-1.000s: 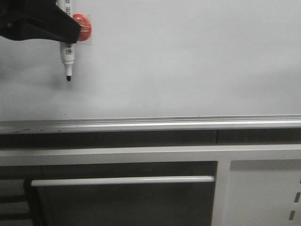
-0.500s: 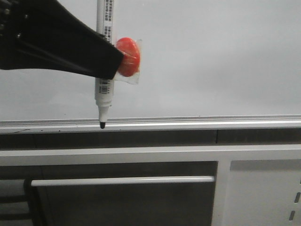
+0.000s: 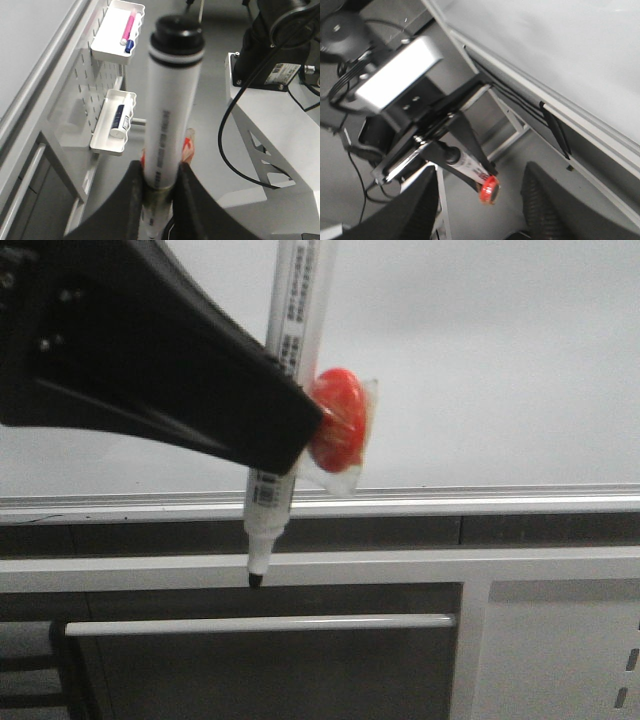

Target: Write number 1 on whiteboard

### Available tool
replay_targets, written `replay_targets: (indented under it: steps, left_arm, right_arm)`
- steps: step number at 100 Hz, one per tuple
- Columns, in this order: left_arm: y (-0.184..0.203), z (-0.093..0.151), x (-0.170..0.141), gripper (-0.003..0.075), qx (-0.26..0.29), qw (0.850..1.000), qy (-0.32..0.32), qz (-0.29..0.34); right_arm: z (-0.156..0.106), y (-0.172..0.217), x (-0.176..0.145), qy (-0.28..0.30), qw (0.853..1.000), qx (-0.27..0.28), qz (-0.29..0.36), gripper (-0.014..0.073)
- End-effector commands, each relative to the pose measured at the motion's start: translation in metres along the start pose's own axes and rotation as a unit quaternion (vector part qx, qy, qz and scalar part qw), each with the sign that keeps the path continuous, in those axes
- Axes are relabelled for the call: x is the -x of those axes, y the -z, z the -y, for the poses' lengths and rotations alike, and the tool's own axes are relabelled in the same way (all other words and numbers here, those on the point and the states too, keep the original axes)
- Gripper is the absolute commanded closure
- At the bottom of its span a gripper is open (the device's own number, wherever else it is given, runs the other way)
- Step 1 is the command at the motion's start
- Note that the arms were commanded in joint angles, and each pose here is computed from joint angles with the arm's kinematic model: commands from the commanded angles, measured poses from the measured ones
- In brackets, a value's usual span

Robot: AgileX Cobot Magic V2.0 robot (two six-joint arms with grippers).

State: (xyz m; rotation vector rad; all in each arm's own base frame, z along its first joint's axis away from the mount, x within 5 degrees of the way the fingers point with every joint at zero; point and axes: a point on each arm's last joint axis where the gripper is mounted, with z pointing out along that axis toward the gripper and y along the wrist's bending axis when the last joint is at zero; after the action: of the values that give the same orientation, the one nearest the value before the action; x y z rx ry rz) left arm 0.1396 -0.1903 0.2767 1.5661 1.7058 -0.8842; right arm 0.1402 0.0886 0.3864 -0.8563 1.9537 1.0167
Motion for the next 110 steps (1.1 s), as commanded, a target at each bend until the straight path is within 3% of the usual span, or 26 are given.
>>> replay_targets:
  steps: [1,14,39,110]
  left_arm:
    - [0.001,-0.001,0.015,0.0741,-0.017,1.000,0.002,0.025]
    - [-0.004,-0.004,0.021,0.0741,-0.045,0.999,0.005,0.020]
    - [-0.005,-0.006,0.024,0.0741,-0.050,0.999,-0.004,0.012]
    - [-0.005,-0.006,0.024,0.0741,-0.049,0.999,-0.004,0.012]
  right_arm:
    - [-0.014,-0.002,0.008,0.027,0.998,0.052,-0.035,0.0253]
    - [-0.015,-0.018,0.011,0.044,0.994,0.057,-0.085,0.0253]
    - [-0.023,-0.034,0.023,0.082,0.989,0.070,-0.102,0.0253]
    - [-0.010,-0.055,0.028,0.064,0.985,0.089,-0.132,0.0253]
